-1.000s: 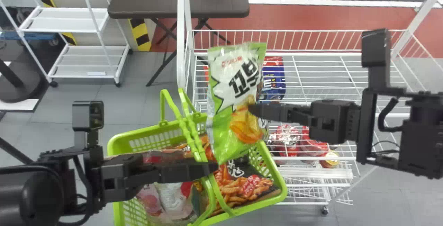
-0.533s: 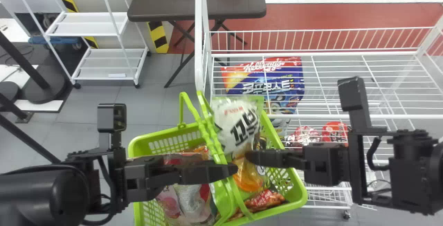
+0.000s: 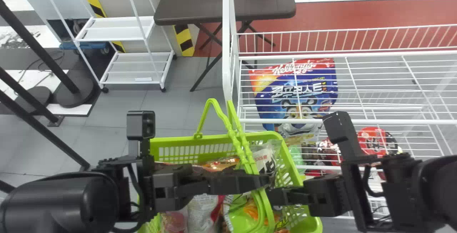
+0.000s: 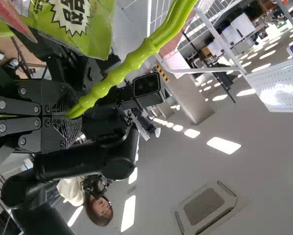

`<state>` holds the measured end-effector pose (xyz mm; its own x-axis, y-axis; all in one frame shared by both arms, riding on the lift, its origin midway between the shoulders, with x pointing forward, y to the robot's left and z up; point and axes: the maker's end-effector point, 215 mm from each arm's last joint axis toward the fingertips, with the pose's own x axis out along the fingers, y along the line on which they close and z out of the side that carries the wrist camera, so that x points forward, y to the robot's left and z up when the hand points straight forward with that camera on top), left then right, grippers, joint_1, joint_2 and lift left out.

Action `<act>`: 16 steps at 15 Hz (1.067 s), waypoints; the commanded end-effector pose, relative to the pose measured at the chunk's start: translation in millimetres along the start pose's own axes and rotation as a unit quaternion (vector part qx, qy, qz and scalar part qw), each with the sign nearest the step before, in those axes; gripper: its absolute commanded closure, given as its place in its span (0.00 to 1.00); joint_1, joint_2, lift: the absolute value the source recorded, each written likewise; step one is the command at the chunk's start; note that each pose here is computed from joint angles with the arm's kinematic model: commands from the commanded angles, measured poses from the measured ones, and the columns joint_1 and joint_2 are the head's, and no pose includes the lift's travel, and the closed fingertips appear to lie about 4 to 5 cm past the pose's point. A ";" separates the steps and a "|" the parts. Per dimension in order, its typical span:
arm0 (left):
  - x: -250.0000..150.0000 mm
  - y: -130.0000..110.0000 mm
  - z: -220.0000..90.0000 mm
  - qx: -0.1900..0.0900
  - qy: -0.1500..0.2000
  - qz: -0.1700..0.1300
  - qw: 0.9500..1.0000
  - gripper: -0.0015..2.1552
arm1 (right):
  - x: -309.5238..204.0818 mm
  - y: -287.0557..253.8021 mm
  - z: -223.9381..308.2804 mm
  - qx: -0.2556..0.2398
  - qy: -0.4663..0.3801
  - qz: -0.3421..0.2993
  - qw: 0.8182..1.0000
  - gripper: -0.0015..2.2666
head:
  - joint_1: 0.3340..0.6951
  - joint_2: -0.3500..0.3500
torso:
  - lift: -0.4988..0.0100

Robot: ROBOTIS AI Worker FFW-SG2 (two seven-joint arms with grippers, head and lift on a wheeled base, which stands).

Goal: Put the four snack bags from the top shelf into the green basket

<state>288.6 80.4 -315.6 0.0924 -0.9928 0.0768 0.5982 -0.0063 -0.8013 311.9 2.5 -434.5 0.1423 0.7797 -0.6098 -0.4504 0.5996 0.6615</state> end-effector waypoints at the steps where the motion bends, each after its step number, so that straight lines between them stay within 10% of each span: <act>1: -3.5 -1.7 0.0 -0.002 -0.004 -0.003 1.000 1.00 | -22.3 -3.9 12.5 -0.005 -0.017 -0.003 1.000 0.00 | 1.00 0.73 | 0.97; 9: -5.3 2.8 -0.6 0.000 -0.007 -0.002 1.000 1.00 | -153.7 -12.5 117.3 -0.003 -0.194 0.040 0.980 0.02 | 1.00 0.54 | 0.97; 13: -6.0 4.9 -3.9 -0.004 -0.008 -0.001 1.000 1.00 | -137.0 -88.7 72.0 0.052 -0.160 -0.070 0.983 0.03 | 1.00 0.43 | 0.97; 16: -8.8 6.8 -5.8 -0.005 -0.011 0.002 1.000 1.00 | -181.4 -138.7 167.0 -0.121 -0.354 -0.208 0.904 0.03 | 1.00 0.35 | 0.97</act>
<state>288.9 87.4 -325.8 0.1150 -0.9903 0.0783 0.5891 0.0045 -0.8080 462.9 -173.1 -362.6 0.7088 0.5639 -0.4239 -0.3715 0.8092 0.4552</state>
